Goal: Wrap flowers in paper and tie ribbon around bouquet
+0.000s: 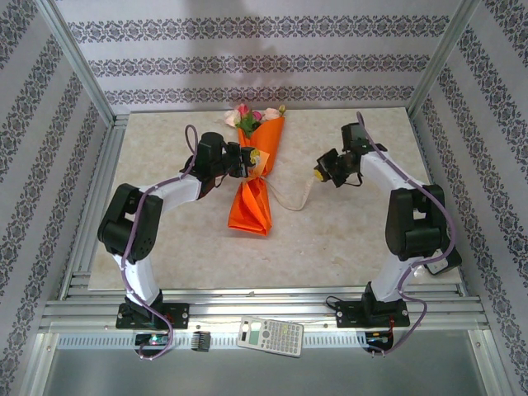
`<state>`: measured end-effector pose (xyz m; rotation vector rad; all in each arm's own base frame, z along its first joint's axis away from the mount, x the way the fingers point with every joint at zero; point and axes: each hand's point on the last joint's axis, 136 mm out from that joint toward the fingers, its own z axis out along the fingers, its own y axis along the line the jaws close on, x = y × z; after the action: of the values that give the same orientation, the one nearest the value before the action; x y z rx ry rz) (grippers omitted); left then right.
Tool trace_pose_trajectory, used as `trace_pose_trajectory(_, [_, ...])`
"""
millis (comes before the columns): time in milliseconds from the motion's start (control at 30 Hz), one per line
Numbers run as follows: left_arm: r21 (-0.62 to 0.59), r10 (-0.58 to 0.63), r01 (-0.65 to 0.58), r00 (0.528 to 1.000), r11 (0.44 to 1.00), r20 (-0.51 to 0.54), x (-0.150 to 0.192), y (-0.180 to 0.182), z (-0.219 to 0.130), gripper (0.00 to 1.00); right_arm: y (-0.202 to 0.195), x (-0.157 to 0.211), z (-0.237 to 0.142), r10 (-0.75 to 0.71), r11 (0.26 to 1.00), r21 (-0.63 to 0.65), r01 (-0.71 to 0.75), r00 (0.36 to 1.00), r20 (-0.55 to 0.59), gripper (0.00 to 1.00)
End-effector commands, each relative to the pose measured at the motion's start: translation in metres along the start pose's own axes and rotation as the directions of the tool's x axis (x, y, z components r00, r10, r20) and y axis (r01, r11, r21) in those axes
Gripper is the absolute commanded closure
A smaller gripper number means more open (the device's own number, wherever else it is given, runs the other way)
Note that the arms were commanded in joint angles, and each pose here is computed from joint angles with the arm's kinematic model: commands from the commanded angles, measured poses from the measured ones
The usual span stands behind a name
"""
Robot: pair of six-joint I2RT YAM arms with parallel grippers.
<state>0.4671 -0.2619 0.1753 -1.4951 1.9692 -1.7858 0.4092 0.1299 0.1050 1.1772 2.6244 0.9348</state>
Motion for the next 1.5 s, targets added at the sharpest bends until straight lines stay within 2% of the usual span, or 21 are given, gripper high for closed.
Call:
trace_pose_trajectory(0, [0.06, 0.009, -0.009, 1.0, 0.998, -0.015, 0.004, -0.014, 0.002, 1.0, -0.034, 0.037, 0.004, 0.005, 0.99, 0.144, 0.004, 0.998, -0.064, 1.0])
trace_pose_trajectory(100, [0.064, 0.016, -0.014, 1.0, 0.998, -0.021, 0.004, -0.016, 0.005, 1.0, -0.052, 0.065, 0.013, 0.032, 0.987, 0.162, -0.016, 0.995, -0.098, 1.0])
trace_pose_trajectory(200, [0.061, 0.012, -0.011, 1.0, 0.998, -0.021, 0.003, -0.015, 0.008, 1.0, -0.055, 0.093, 0.024, 0.014, 0.986, 0.168, 0.016, 0.984, -0.178, 0.99])
trace_pose_trajectory(267, [0.062, 0.009, -0.008, 1.0, 0.998, -0.028, 0.003, -0.015, 0.009, 1.0, -0.056, 0.104, 0.026, -0.016, 0.981, 0.186, 0.059, 0.975, -0.222, 0.88])
trace_pose_trajectory(300, [0.06, 0.005, -0.003, 1.0, 0.998, -0.031, 0.003, -0.014, 0.01, 1.0, -0.057, 0.105, 0.025, -0.029, 0.979, 0.191, 0.073, 0.973, -0.228, 0.76])
trace_pose_trajectory(367, [0.063, 0.001, 0.001, 0.999, 0.998, -0.036, 0.003, -0.014, 0.011, 1.0, -0.063, 0.096, 0.015, -0.039, 0.974, 0.211, 0.083, 0.978, -0.205, 0.59])
trace_pose_trajectory(433, [0.061, -0.001, 0.003, 0.999, 0.998, -0.04, 0.004, -0.014, 0.011, 1.0, -0.065, 0.081, 0.003, -0.039, 0.978, 0.196, 0.071, 0.986, -0.163, 0.49])
trace_pose_trajectory(500, [0.062, 0.0, 0.003, 0.999, 0.998, -0.043, 0.004, -0.015, 0.011, 1.0, -0.063, 0.062, -0.014, -0.043, 0.983, 0.173, 0.061, 0.993, -0.109, 0.44])
trace_pose_trajectory(633, [0.068, -0.004, 0.007, 0.999, 0.998, -0.047, 0.005, -0.018, 0.012, 1.0, -0.071, 0.016, -0.04, -0.016, 0.982, 0.185, 0.02, 1.0, -0.025, 0.43])
trace_pose_trajectory(733, [0.068, -0.004, 0.008, 0.999, 0.998, -0.054, 0.007, -0.02, 0.013, 1.0, -0.079, -0.031, -0.051, 0.0, 0.979, 0.204, -0.013, 0.998, 0.067, 0.43])
trace_pose_trajectory(867, [0.061, 0.004, 0.0, 0.998, 0.998, -0.065, 0.01, -0.021, 0.015, 1.0, -0.07, -0.076, -0.039, -0.009, 0.973, 0.229, -0.015, 0.995, 0.1, 0.43])
trace_pose_trajectory(1000, [0.054, 0.008, -0.005, 0.998, 0.999, -0.066, 0.01, -0.021, 0.015, 1.0, -0.068, -0.097, -0.015, -0.004, 0.96, 0.279, -0.022, 0.996, 0.094, 0.46])
trace_pose_trajectory(1233, [0.054, 0.013, -0.008, 0.997, 0.999, -0.077, 0.014, -0.026, 0.018, 1.0, -0.079, -0.102, 0.01, 0.025, 0.944, 0.327, -0.055, 0.995, 0.096, 0.56])
trace_pose_trajectory(1333, [0.045, 0.01, -0.006, 0.996, 0.999, -0.09, 0.017, -0.024, 0.02, 1.0, -0.083, -0.105, 0.024, 0.037, 0.94, 0.336, -0.063, 0.996, 0.083, 0.66])
trace_pose_trajectory(1367, [0.043, 0.008, -0.004, 0.996, 0.999, -0.092, 0.018, -0.024, 0.021, 1.0, -0.084, -0.105, 0.029, 0.038, 0.938, 0.34, -0.062, 0.996, 0.077, 0.72])
trace_pose_trajectory(1433, [0.041, 0.008, -0.004, 0.995, 0.999, -0.099, 0.018, -0.024, 0.022, 1.0, -0.089, -0.106, 0.035, 0.052, 0.931, 0.357, -0.076, 0.996, 0.076, 0.94])
trace_pose_trajectory(1467, [0.04, 0.009, -0.005, 0.994, 0.999, -0.105, 0.02, -0.024, 0.023, 1.0, -0.09, -0.107, 0.035, 0.055, 0.931, 0.357, -0.081, 0.995, 0.083, 1.0])
